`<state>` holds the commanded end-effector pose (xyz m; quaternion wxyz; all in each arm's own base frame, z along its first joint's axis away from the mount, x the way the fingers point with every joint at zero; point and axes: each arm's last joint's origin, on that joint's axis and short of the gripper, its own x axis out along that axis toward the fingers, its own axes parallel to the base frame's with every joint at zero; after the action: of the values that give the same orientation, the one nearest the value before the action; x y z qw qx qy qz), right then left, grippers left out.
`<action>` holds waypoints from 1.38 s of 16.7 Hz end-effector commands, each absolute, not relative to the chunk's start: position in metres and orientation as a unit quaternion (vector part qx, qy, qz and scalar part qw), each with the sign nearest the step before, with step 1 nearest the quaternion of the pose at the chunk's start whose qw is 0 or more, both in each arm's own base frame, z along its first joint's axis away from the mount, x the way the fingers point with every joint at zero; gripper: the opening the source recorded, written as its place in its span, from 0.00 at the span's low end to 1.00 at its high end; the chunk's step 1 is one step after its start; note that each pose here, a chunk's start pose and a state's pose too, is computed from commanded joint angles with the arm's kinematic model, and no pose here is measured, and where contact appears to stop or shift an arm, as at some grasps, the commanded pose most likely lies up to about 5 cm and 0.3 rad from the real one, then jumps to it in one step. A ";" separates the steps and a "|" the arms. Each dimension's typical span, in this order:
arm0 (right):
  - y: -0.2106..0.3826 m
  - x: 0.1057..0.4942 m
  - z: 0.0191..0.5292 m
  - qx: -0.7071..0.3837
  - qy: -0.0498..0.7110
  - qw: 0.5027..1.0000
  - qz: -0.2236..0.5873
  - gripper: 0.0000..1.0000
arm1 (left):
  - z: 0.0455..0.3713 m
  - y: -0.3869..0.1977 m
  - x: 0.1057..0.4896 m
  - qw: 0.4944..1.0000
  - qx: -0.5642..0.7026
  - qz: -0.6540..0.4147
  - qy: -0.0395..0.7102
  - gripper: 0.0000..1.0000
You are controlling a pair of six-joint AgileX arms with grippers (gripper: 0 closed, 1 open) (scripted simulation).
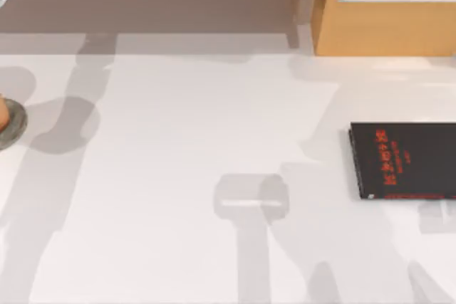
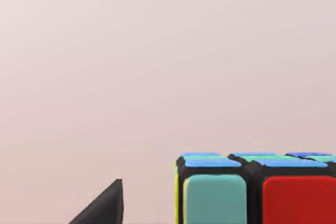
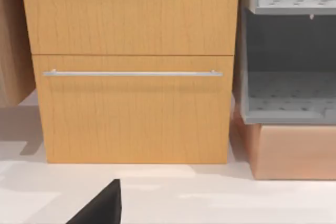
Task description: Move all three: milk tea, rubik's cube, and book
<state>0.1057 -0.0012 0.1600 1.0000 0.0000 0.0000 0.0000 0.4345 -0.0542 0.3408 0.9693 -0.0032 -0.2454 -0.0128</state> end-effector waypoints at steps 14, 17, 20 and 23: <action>-0.001 0.106 0.160 0.000 0.000 1.000 0.000 1.00 | 0.356 -0.013 0.215 0.987 -0.001 -0.008 -0.161 1.00; -0.001 0.106 0.160 0.000 0.000 1.000 0.000 1.00 | 0.313 -0.006 0.148 0.990 0.000 -0.005 -0.140 1.00; -0.001 0.106 0.160 0.000 0.000 1.000 0.000 1.00 | 0.251 -0.003 0.116 0.996 0.001 -0.004 -0.094 1.00; -0.001 0.106 0.160 0.000 0.000 1.000 0.000 1.00 | 0.194 -0.002 0.107 0.999 0.001 -0.002 -0.038 1.00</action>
<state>0.1057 -0.0012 0.1600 1.0000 0.0000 0.0000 0.0000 0.1070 -0.0020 0.1942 0.9993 0.0009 -0.0380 -0.0017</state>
